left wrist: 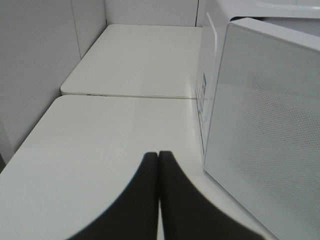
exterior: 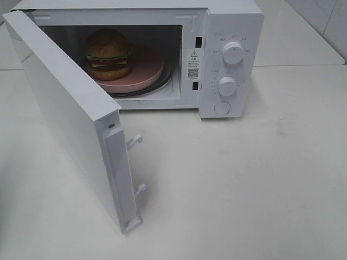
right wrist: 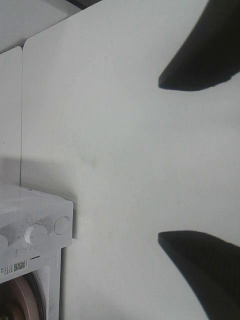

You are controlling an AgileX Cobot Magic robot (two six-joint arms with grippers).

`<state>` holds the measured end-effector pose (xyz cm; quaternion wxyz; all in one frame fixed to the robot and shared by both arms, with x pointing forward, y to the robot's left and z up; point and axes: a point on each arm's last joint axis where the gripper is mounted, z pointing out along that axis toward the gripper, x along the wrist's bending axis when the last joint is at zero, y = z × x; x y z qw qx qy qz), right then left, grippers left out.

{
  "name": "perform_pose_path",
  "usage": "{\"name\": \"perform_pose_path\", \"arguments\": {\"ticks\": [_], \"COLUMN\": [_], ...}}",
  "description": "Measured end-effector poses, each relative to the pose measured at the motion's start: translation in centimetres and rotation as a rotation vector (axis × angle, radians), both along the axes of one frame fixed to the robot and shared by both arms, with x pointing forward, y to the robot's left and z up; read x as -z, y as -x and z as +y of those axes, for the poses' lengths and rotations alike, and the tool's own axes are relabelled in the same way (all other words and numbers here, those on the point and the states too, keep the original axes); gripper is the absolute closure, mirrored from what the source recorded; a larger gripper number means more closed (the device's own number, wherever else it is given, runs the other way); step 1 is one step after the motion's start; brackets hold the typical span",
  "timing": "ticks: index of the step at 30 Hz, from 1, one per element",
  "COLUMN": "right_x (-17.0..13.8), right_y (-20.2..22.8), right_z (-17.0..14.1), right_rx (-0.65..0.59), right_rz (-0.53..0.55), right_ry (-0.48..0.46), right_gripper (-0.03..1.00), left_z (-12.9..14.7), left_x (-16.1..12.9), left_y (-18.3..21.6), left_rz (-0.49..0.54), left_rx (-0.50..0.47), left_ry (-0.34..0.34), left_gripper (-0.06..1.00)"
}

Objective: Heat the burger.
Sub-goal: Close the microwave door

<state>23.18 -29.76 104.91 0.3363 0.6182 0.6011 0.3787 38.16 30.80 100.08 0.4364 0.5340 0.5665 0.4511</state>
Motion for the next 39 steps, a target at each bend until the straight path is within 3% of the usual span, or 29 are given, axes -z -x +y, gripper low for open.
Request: {"name": "perform_pose_path", "arguments": {"ticks": [4, 9, 13, 18, 25, 39], "right_x": [0.0, 0.0, 0.0, 0.0, 0.0, 0.0], "right_y": [0.0, 0.0, 0.0, 0.0, 0.0, 0.0], "right_z": [0.0, 0.0, 0.0, 0.0, 0.0, 0.0], "right_rx": [0.000, 0.000, 0.000, 0.000, 0.000, 0.000], "right_rz": [0.000, 0.000, 0.000, 0.000, 0.000, 0.000], "right_ry": [0.000, 0.000, 0.000, 0.000, 0.000, 0.000], "right_gripper": [0.22, 0.22, 0.22, 0.22, 0.22, 0.22], "left_z": [-0.2, -0.7, -1.6, -2.2, -5.1, -7.7], "left_x": [0.6, 2.0, 3.0, 3.6, 4.3, 5.5], "left_y": [-1.0, -2.6, -3.6, -4.2, -5.7, -6.7], "left_rz": [0.008, 0.045, 0.056, 0.055, 0.090, 0.127], "left_rx": [0.034, 0.094, 0.196, 0.254, 0.402, 0.434], "left_ry": [-0.028, 0.013, 0.020, 0.028, 0.026, 0.053], "left_gripper": [0.94, 0.94, 0.94, 0.94, 0.94, 0.94]}}
